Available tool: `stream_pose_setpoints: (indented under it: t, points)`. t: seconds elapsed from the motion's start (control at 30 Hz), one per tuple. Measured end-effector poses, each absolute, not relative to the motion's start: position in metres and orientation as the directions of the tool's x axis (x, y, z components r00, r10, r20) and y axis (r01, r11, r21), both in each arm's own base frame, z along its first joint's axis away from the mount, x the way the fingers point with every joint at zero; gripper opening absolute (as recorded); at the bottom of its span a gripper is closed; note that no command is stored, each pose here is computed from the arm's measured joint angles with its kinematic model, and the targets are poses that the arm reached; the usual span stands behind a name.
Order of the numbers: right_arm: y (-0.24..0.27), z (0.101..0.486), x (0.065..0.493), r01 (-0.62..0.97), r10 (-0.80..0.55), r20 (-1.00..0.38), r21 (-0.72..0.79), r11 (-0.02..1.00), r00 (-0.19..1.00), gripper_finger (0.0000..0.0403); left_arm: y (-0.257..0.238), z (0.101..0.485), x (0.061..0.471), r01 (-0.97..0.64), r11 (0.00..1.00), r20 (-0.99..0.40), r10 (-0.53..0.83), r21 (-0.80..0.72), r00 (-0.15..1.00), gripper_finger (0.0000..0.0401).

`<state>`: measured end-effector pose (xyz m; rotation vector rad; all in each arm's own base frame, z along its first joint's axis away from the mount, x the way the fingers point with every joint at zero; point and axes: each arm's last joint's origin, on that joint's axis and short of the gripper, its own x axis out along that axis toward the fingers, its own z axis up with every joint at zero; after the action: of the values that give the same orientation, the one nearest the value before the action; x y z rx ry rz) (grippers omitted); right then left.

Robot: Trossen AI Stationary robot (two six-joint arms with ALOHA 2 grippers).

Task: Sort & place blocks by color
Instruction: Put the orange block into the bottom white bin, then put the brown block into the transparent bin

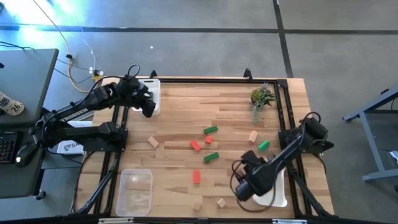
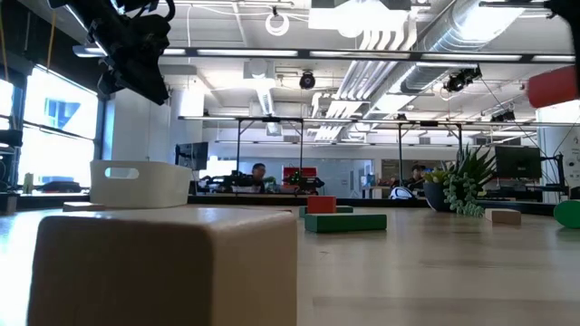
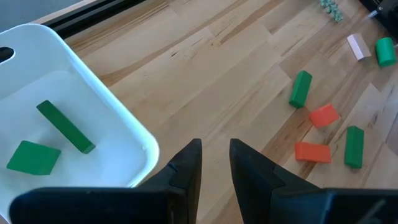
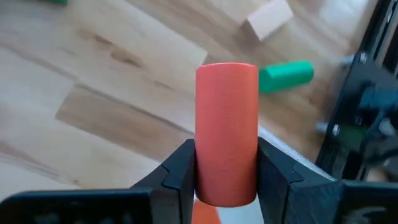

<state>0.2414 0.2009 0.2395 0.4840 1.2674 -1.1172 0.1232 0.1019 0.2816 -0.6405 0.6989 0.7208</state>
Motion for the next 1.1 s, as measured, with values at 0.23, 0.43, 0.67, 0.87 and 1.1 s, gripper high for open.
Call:
stream_pose_setpoints:
  t: [0.23, 0.43, 0.67, 0.87, 1.1]
  points:
    - [0.218, 0.22, 0.208, 0.883, -0.353, -0.905, -0.354, 0.309, -0.239, 0.0101, 0.103, 0.283, 0.124, -0.757, 0.591, -0.737, 0.373, -0.28, 0.564, 0.0072]
    - [0.233, 0.221, 0.191, 0.904, -0.32, -0.91, -0.349, 0.248, -0.263, 0.0101, 0.105, 0.286, 0.127, -0.747, 0.599, -0.707, 0.393, -0.288, 0.588, 0.0072]
    - [0.249, 0.218, 0.18, 0.932, -0.28, -0.936, -0.282, 0.228, -0.215, 0.0102, 0.106, 0.287, 0.128, -0.714, 0.661, -0.693, 0.402, -0.233, 0.598, 0.0072]
    - [0.254, 0.217, 0.179, 0.935, -0.251, -0.95, -0.25, 0.25, -0.187, 0.0148, 0.106, 0.287, 0.128, -0.679, 0.713, -0.693, 0.402, -0.172, 0.598, 0.0072]
    - [0.254, 0.217, 0.179, 0.934, -0.256, -0.948, -0.255, 0.252, -0.19, 0.0271, 0.108, 0.289, 0.131, -0.625, 0.775, -0.67, 0.416, -0.093, 0.615, 0.0076]
